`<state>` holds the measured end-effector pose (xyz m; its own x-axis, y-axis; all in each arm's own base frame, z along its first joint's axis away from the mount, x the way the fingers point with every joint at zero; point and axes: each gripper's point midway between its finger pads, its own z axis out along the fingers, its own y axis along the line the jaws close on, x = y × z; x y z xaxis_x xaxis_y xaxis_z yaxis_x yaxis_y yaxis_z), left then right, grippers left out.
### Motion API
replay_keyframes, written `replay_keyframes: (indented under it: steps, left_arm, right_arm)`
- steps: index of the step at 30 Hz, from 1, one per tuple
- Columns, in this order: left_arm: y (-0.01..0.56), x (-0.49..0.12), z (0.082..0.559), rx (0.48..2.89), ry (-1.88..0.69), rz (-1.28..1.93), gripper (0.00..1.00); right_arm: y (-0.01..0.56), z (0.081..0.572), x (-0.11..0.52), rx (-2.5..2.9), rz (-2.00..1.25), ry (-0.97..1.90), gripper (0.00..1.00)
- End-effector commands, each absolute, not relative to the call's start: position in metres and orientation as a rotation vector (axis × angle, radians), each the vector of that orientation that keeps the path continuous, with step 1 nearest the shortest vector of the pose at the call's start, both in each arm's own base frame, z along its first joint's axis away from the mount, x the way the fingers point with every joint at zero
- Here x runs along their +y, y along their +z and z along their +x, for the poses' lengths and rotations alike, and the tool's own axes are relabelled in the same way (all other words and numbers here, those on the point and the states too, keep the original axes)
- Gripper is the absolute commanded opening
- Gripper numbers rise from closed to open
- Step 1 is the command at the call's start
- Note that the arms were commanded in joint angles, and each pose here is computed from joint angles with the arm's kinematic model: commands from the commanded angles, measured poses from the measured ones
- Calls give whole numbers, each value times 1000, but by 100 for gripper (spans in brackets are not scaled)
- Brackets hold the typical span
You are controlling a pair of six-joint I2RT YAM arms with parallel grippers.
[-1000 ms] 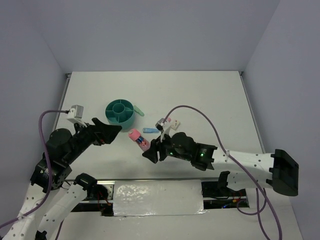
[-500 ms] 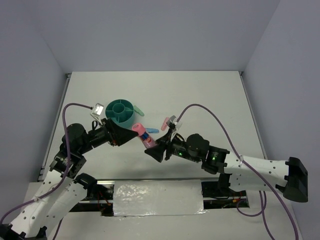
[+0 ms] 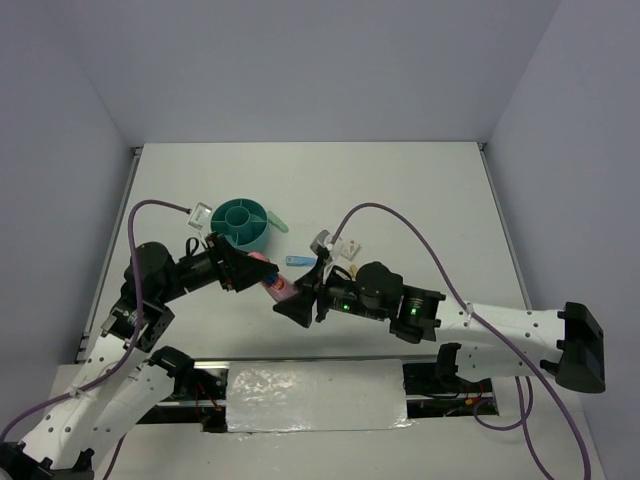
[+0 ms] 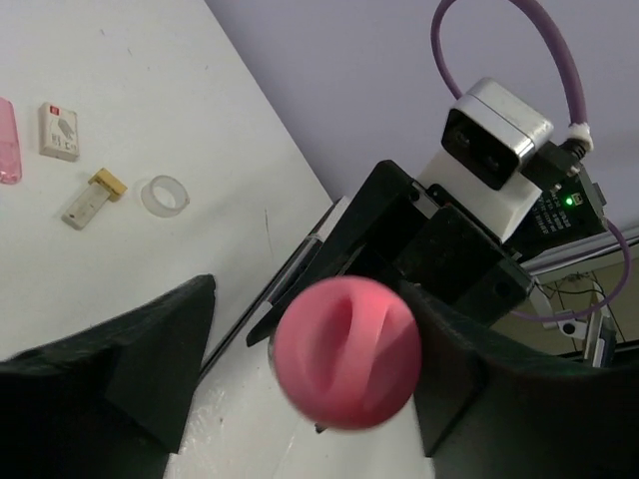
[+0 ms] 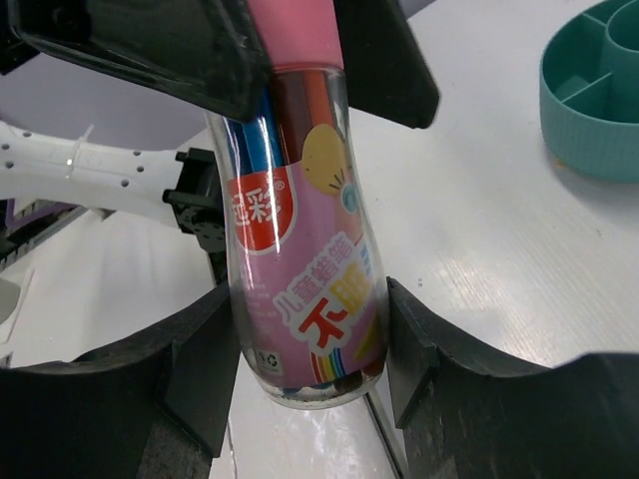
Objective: Sort the stationery into containers
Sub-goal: Pick up the stationery from the center of the board, then place the stationery in the storage box.
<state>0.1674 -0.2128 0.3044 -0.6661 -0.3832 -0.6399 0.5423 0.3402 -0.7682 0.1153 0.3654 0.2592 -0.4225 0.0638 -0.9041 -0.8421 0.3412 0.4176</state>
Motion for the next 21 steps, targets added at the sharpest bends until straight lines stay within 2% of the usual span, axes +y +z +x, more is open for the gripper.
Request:
replay_keyframes:
  steps: [1,2,4,5,9,10,11,12,13,14,15,16,17,21]
  left_arm:
    - [320,-217,161,1730,-1457,242,80]
    - [322,-217,161,1724,-1454,250,62]
    - [324,-217,159,1721,-1449,268,46]
    - [327,-217,159,1715,-1440,279,33]
    - [324,-212,162,1749,-1372,273,9]
    - [320,-210,167,1769,-1341,251,4]
    - [316,-208,170,1793,-1305,246,0]
    - [314,-205,173,1806,-1274,232,0]
    - [311,-202,179,1820,-1234,215,0]
    - [302,-192,194,1862,-1122,150,0]
    - [298,-185,204,1881,-1048,100,0]
    - [288,-177,218,1919,-966,40,0]
    - [286,-159,238,1916,-830,-71,0]
    - [275,-133,286,1898,-608,-296,0]
  right_arm:
    - [291,110,379,1572,-757,1267,0]
    - [288,110,380,1587,-770,1257,0]
    - [284,113,382,1604,-772,1237,0]
    - [281,114,382,1611,-772,1227,0]
    - [279,119,376,1618,-745,1195,1]
    - [283,124,369,1618,-708,1169,6]
    - [284,126,366,1618,-696,1159,15]
    - [283,128,361,1627,-673,1142,35]
    - [283,132,355,1635,-641,1120,71]
    - [282,142,339,1657,-559,1061,81]
    - [273,141,338,1689,-564,1047,88]
    - [288,159,305,1667,-402,956,96]
    - [287,165,292,1675,-341,918,99]
    - [272,177,229,1725,-95,785,100]
